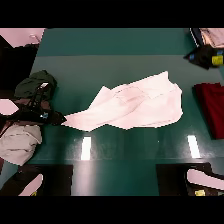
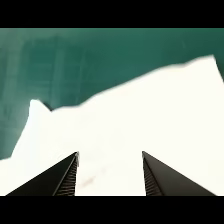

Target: Fold the shirts.

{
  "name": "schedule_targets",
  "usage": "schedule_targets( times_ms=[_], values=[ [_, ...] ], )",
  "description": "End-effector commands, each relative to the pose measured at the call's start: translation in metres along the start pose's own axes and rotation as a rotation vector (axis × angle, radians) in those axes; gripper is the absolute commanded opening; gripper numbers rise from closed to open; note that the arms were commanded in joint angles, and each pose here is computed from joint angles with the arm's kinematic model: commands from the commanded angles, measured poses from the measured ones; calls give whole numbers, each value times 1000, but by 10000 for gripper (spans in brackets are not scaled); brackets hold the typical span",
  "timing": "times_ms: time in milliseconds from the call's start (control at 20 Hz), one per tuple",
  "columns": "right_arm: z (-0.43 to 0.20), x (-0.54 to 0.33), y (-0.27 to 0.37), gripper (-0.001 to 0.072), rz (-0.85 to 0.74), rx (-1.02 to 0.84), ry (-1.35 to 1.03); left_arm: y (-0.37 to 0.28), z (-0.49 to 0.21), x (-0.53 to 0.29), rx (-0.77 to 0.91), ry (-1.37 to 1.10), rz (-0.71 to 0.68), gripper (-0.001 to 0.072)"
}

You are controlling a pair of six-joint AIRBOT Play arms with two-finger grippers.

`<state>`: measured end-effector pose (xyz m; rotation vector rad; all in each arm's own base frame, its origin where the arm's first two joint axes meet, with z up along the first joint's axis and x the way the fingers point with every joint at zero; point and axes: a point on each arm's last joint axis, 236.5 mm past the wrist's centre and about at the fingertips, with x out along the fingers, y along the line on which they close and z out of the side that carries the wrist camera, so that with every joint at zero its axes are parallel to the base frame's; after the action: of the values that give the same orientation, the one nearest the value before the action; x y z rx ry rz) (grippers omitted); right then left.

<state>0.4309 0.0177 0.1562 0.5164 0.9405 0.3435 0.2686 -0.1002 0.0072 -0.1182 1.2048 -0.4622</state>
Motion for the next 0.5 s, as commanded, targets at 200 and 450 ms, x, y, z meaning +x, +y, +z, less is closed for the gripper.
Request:
schedule_targets(
  times_ms=[200, 450],
  values=[
    [-152, 12, -37, 451, -61, 170, 226, 12, 9, 11, -19, -18, 26, 388],
    [-210, 17, -38, 451, -57, 209, 278, 52, -15, 43, -199, 128, 12, 470]
  ],
)
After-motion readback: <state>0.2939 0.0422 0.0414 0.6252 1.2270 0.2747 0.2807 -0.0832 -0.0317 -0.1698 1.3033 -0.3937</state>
